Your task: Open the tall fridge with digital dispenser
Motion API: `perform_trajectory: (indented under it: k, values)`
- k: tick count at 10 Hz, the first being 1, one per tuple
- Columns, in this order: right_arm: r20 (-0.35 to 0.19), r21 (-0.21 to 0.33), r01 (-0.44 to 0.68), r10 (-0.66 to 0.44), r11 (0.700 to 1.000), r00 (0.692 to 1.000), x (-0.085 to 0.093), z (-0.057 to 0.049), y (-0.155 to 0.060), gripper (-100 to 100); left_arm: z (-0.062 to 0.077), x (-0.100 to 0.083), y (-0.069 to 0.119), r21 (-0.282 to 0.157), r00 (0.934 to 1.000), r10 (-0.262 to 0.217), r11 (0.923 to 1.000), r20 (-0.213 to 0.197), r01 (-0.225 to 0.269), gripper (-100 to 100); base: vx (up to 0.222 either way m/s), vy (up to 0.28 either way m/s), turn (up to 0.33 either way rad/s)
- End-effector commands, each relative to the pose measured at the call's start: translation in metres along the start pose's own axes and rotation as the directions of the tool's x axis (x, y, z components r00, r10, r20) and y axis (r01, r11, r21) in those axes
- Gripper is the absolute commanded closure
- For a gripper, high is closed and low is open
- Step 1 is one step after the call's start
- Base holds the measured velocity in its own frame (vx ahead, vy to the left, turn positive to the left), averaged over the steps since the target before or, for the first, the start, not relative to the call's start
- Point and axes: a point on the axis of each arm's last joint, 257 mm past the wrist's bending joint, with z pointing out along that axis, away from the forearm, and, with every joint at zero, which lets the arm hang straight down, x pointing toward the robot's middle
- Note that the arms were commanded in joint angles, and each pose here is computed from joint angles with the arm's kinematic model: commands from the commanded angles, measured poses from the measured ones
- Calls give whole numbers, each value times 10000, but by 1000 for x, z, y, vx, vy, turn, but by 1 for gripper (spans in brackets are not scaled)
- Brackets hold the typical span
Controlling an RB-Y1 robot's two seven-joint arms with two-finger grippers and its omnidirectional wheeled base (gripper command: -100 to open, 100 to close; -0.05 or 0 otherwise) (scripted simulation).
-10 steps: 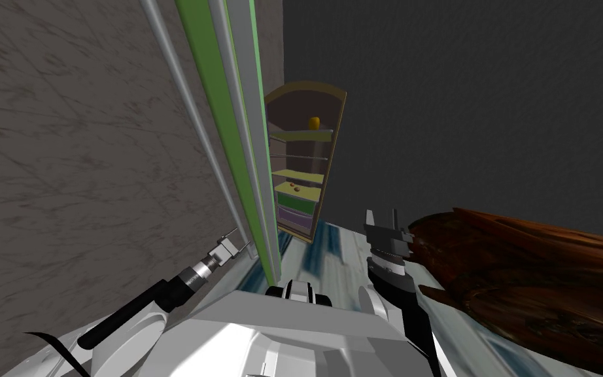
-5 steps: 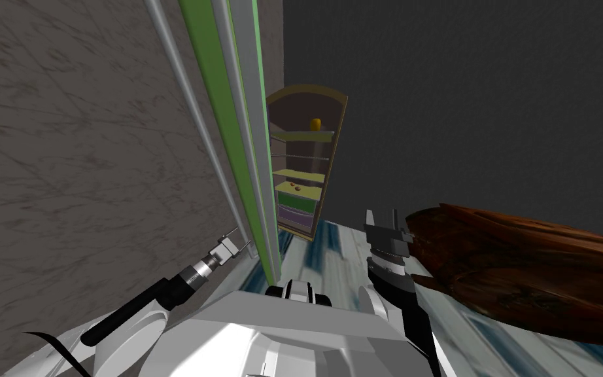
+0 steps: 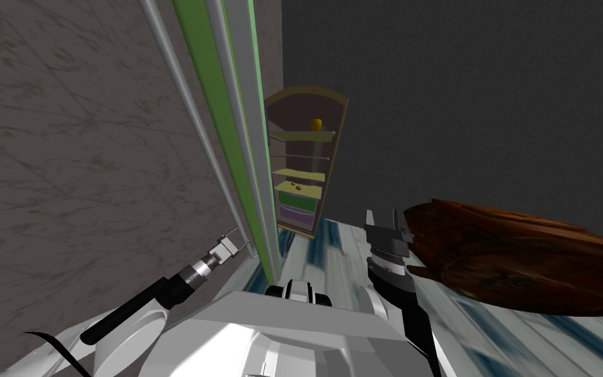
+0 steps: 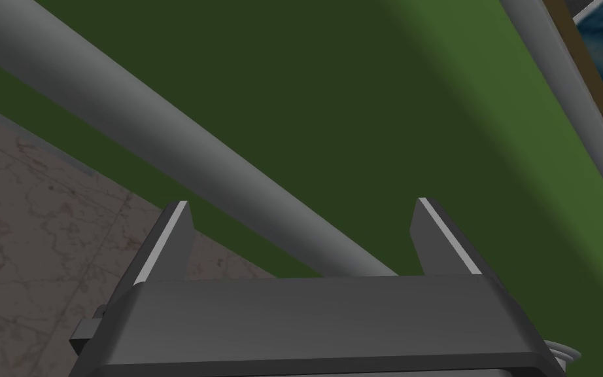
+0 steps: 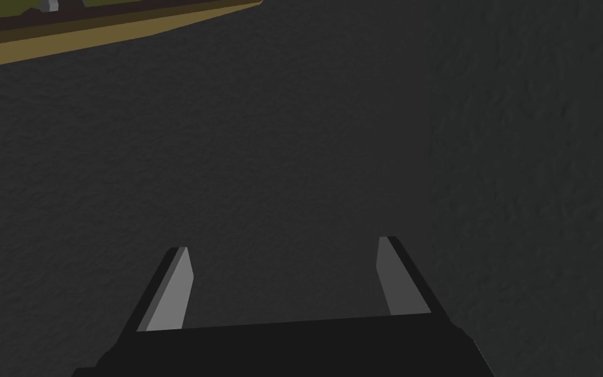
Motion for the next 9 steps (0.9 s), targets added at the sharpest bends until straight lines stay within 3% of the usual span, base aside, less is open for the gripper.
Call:
perform_trajectory:
  k: [1, 4, 9]
  values:
    - [-1, 0, 0, 0, 10000, 10000, 0, 0, 0, 0, -2, 13, 11, -233, 9995, -41, 9997, -308, 34, 100, -90, 215, -58]
    - [0, 1, 0, 0, 10000, 10000, 0, 0, 0, 0, -3, 18, 17, -379, 9990, -45, 9993, -438, 29, 100, -69, 172, -61]
    - [3, 0, -3, 3, 10000, 10000, 0, 0, 0, 0, -3, 18, 17, -379, 9990, -45, 9993, -438, 29, 100, 4, -6, 11]
